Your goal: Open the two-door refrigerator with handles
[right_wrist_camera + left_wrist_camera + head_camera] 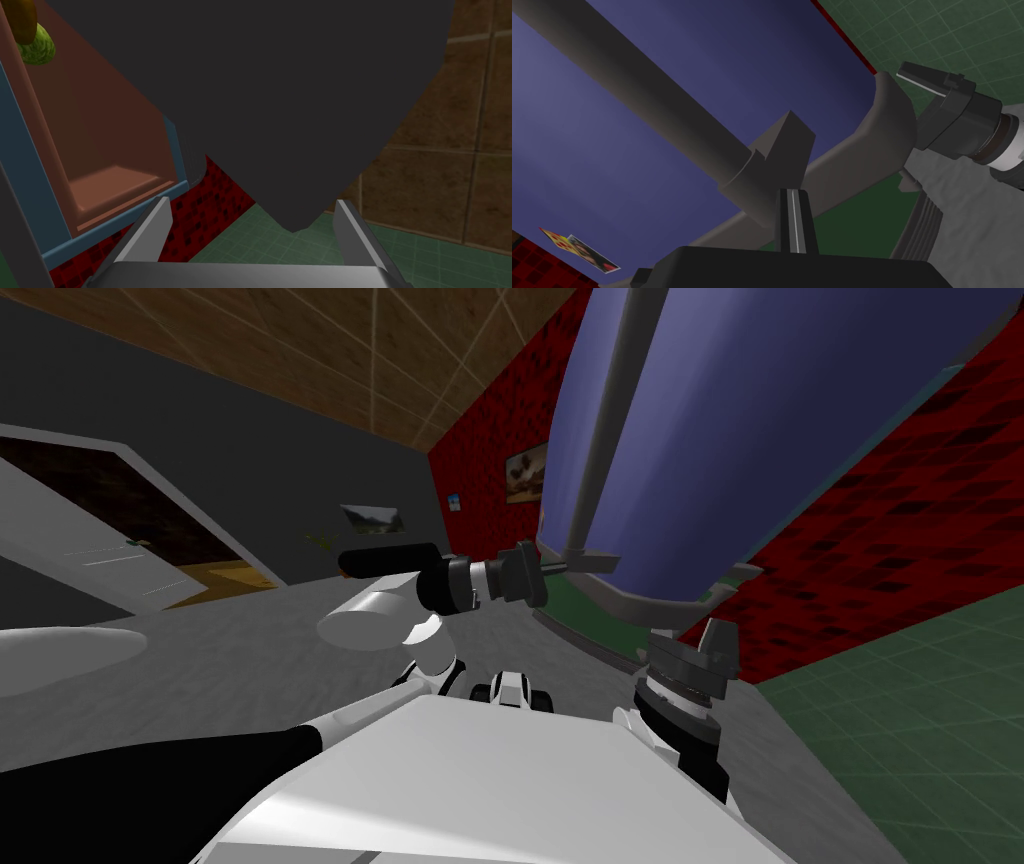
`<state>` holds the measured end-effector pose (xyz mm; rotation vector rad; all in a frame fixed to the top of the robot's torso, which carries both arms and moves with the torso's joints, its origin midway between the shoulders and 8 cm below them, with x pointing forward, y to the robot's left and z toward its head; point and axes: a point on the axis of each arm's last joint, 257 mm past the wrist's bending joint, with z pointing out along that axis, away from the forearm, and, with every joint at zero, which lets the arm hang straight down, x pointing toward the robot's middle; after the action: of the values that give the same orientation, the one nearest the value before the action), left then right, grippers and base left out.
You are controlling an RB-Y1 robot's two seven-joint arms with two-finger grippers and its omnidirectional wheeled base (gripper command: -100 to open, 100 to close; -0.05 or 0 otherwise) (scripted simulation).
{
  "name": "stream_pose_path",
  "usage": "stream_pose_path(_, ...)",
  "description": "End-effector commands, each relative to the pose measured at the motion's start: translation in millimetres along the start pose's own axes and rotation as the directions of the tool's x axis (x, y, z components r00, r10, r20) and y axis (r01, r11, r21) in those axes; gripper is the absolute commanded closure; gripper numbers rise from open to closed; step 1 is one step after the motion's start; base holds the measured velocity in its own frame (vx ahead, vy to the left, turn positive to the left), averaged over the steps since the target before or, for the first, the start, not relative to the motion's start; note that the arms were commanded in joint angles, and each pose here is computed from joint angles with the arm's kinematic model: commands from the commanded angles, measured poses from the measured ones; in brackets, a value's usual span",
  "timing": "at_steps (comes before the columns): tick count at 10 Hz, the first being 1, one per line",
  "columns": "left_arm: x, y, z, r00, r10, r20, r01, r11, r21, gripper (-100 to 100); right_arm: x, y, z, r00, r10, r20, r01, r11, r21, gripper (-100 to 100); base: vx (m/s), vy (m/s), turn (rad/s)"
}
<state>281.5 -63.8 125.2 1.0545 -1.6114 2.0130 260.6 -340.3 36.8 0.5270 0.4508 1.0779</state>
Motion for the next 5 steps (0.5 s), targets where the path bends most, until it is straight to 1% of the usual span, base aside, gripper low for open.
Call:
stream_pose_path(1, 9.1, 8.1, -0.6, 0.9995, -0.002, -0.031, 0.001, 0.9996, -0.028, 100, -2.2, 2, -1.5, 1.000, -0.002, 0.002, 0.002, 1.000, -0.004, 0, 0.091, 0.230, -0.087)
stream_pose_path(2, 9.1, 8.1, -0.6, 0.9995, -0.002, -0.031, 0.001, 0.9996, -0.028, 100, -4.3, 4, -2.7, 1.000, -0.004, 0.005, 0.004, 1.000, -0.010, 0, 0.082, 0.226, -0.061)
stream_pose_path(3, 14.8, 13.2, -1.6, 0.9987, -0.004, -0.051, 0.002, 0.9989, -0.047, 100, -6.5, 6, -4.2, 1.000, -0.005, 0.007, 0.005, 1.000, -0.015, 0, 0.093, 0.245, -0.086)
stream_pose_path(4, 14.8, 13.2, -1.6, 0.9987, -0.004, -0.051, 0.002, 0.9989, -0.047, 100, -8.6, 8, -5.5, 1.000, -0.007, 0.010, 0.007, 1.000, -0.022, 0, 0.075, 0.237, -0.056)
stream_pose_path(5, 20.6, 18.3, -2.7, 0.9974, -0.007, -0.072, 0.002, 0.9979, -0.065, 100, -10.8, 10, -7.0, 1.000, -0.009, 0.012, 0.009, 1.000, -0.028, 0, 0.064, 0.234, -0.075)
